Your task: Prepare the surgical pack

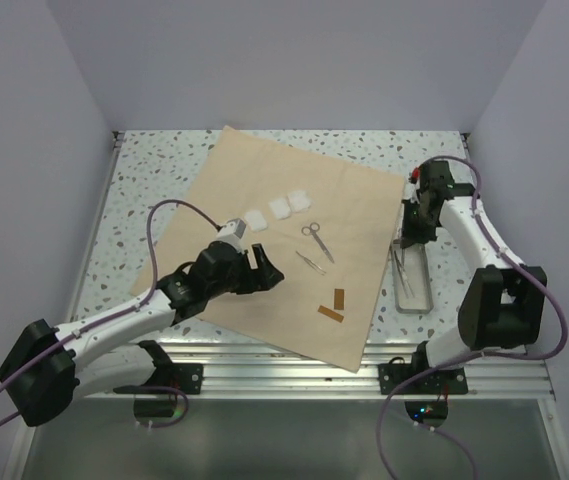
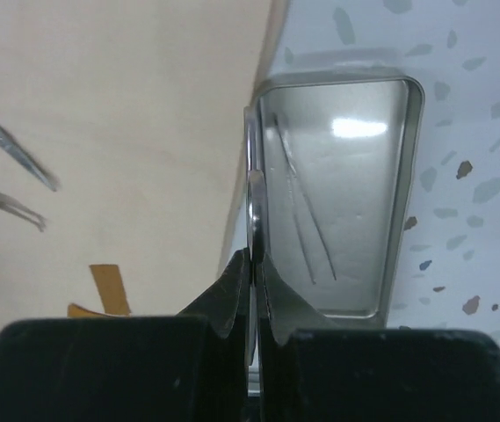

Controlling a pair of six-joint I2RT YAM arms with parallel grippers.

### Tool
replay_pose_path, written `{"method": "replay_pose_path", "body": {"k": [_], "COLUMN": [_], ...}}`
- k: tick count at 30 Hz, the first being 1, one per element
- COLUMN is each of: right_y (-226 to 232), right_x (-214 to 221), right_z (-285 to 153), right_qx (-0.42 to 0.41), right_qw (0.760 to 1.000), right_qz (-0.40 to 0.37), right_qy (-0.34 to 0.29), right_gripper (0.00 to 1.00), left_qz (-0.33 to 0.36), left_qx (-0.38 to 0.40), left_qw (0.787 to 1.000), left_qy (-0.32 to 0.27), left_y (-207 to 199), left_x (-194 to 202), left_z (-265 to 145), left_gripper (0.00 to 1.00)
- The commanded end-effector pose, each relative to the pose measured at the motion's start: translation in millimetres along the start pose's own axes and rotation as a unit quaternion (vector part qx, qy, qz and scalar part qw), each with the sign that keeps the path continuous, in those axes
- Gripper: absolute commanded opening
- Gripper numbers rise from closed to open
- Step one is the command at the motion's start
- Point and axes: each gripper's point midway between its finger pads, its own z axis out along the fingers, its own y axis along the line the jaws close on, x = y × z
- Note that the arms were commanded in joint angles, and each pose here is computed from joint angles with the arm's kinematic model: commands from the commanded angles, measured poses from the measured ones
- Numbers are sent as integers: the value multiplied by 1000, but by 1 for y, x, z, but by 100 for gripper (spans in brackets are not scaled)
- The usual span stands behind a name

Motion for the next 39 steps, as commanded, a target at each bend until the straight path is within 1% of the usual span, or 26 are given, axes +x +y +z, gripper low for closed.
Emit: {"method": "replay_pose_path", "body": {"k": [1,5,10,14,19,24,26,29,30,32,33,37,39], "right_y": [-27,-33,-33,-26,-25,-31,-33,-32,-33,-33,-33,-43,-43], "right_x": [9,8,24,32,35,37,37,37,37,36,35,30,28], "right_z": [-1,9,41,53,58,63,65,68,69,68,68,66,67], "right_qx": [56,47,30,0,-13,-2,1,-2,-1,0,0,28,30], "right_qw": [997,998,995,995,994,993,993,993,992,992,993,993,993], "right_qz": [-24,-9,-1,5,11,9,9,10,10,12,11,8,8], "right_qy": [39,52,96,103,105,114,116,122,124,123,120,115,117], "right_gripper": [0,0,0,0,0,0,3,5,8,11,18,25,30], "left_qz": [15,16,16,20,19,17,16,15,13,13,14,12,9], "left_qx": [67,83,90,86,83,87,87,86,86,84,83,82,82], "left_qw": [998,996,996,996,996,996,996,996,996,996,996,996,997], "left_qy": [2,9,5,7,12,12,12,11,10,9,9,12,13], "left_y": [-22,-26,-27,-23,-19,-22,-22,-22,-22,-21,-20,-19,-19], "left_x": [-3,-1,-2,0,3,2,2,2,1,1,1,3,4], "left_z": [3,3,1,1,3,3,3,2,2,2,2,4,5], "left_gripper": [80,80,79,79,78,77,78,77,77,77,77,77,77]}}
